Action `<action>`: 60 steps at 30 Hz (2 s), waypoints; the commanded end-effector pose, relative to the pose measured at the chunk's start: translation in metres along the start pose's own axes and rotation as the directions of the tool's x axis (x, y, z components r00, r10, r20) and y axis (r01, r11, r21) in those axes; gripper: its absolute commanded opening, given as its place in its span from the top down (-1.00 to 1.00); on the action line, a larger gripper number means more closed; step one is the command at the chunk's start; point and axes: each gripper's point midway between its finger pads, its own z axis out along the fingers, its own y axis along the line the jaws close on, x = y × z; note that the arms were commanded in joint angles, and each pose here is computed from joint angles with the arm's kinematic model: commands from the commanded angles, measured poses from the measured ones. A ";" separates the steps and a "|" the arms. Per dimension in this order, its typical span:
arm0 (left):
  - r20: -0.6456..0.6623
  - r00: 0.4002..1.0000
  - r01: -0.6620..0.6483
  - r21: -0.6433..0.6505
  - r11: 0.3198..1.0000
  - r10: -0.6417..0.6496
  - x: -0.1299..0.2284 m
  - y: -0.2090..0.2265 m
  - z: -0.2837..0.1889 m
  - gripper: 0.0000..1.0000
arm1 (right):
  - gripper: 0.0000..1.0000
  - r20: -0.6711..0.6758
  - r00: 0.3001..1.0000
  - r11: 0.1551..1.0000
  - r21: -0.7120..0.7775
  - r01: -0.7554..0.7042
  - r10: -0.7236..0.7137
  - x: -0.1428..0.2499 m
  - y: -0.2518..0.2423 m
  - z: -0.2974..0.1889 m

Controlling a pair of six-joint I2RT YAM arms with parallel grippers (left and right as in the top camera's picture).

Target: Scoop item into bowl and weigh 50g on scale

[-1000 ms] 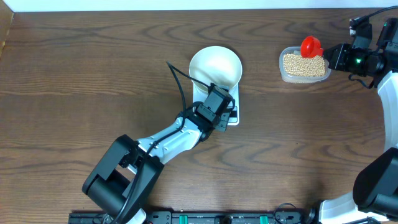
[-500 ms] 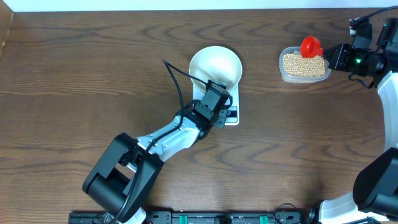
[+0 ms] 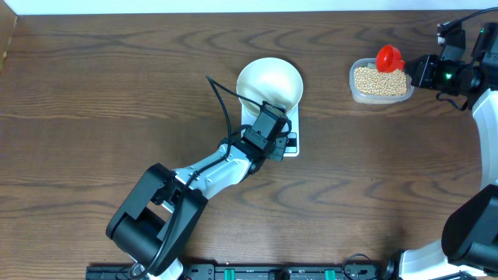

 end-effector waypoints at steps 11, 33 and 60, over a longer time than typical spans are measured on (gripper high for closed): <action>-0.080 0.997 -0.009 0.008 1.000 0.009 0.023 0.002 0.010 0.86 | 0.98 0.007 1.000 0.999 -0.020 0.027 -0.027 -0.003 0.007 -0.002; -0.152 0.988 -0.002 -0.071 0.998 -0.009 0.046 0.018 0.019 0.86 | 0.98 0.007 1.000 0.999 -0.021 0.027 -0.027 -0.003 0.007 -0.002; -0.214 0.977 -0.019 -0.166 0.986 -0.017 0.071 0.032 0.032 0.86 | 0.98 0.007 1.000 0.999 -0.028 0.027 -0.027 -0.003 0.008 -0.002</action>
